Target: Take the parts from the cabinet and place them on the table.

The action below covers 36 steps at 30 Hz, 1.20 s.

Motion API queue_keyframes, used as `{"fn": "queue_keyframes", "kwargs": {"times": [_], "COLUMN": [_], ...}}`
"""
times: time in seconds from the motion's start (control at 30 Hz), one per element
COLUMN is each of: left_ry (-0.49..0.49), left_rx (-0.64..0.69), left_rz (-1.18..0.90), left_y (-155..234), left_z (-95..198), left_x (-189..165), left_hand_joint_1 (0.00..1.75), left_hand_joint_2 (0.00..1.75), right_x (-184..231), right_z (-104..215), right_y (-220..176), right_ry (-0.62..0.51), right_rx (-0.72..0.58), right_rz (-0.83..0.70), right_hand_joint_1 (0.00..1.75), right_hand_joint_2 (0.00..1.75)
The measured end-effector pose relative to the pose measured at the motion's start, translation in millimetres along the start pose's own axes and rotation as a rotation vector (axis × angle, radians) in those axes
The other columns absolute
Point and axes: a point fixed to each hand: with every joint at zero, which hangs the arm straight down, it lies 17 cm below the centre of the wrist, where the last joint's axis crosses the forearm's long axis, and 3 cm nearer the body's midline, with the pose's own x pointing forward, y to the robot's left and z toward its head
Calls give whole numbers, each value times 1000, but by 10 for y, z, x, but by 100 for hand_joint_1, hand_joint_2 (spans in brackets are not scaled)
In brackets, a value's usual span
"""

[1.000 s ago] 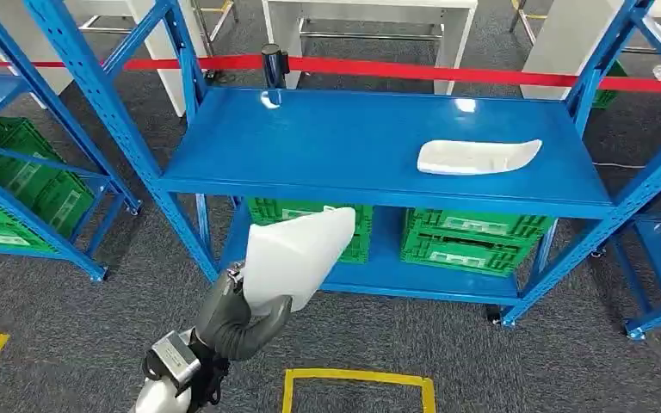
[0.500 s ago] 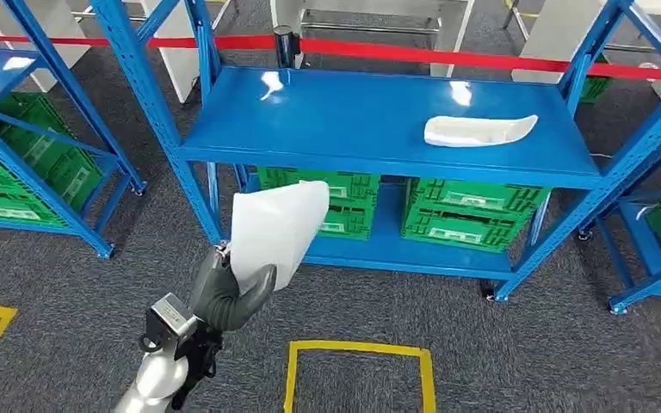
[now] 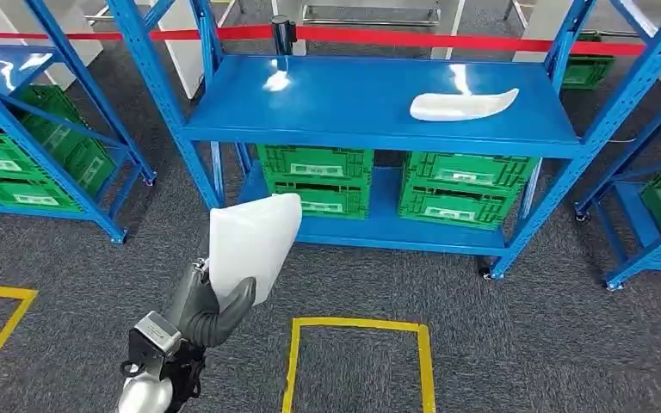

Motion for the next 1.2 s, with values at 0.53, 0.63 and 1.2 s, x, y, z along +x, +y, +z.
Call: {"fn": "queue_keyframes", "kwargs": {"times": [0.53, 0.63, 1.2], "left_ry": [26, 29, 16], "left_rx": [4, -1, 36], "left_rz": [-11, -4, -11], "left_y": [41, 38, 230], "left_z": [125, 120, -87], "left_x": [24, 20, -136], "left_hand_joint_1": [175, 175, 175], "left_hand_joint_2": [175, 175, 175], "right_x": [62, 48, 31], "right_z": [6, 6, 4], "right_y": [29, 55, 65], "right_ry": [-33, -31, -36], "right_rx": [12, 16, 17], "right_rz": [25, 16, -21], "right_hand_joint_1": [0, 0, 0], "right_hand_joint_2": [175, 175, 175]}}
